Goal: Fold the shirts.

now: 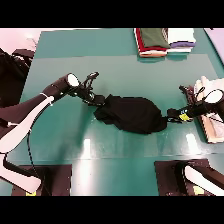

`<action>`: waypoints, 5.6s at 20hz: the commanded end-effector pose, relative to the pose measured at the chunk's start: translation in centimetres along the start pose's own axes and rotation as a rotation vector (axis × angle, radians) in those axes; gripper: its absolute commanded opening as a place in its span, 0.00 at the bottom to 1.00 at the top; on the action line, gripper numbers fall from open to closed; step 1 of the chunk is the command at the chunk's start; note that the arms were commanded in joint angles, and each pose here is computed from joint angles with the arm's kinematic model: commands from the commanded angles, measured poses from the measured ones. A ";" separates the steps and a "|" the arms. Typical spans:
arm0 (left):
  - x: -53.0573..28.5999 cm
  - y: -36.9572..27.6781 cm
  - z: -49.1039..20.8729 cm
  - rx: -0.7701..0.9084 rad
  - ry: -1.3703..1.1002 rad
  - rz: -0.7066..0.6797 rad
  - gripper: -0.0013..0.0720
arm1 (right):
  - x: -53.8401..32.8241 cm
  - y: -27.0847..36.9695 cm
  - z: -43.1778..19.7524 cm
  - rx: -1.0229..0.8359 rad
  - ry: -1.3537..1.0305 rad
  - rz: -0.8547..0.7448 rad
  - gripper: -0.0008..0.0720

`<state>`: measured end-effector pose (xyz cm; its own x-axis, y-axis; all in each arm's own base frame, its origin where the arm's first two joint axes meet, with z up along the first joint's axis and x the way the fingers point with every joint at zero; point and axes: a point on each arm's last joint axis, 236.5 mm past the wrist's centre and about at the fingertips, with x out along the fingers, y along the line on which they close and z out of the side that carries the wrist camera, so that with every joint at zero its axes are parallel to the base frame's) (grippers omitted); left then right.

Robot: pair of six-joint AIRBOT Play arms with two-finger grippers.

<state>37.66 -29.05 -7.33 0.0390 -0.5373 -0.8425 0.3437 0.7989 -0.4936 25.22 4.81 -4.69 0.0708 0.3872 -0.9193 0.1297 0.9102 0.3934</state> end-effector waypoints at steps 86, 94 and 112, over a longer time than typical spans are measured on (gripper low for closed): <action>-9.4 9.3 -10.1 -0.238 -0.031 0.134 0.68 | 0.0 -2.7 -0.7 0.074 -0.052 0.042 0.04; -6.4 5.2 -11.3 -0.149 0.015 0.094 0.68 | -4.0 -1.4 2.3 0.023 -0.144 0.035 0.04; -61.0 -17.6 -3.0 0.427 -1.389 0.321 0.05 | -38.6 13.2 5.8 -0.421 -1.068 -0.104 0.04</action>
<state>35.03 -12.64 37.70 0.8662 -0.4372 -0.2420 0.4071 0.8982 -0.1657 32.50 0.39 25.13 0.7703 0.2262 -0.5962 -0.1067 0.9675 0.2293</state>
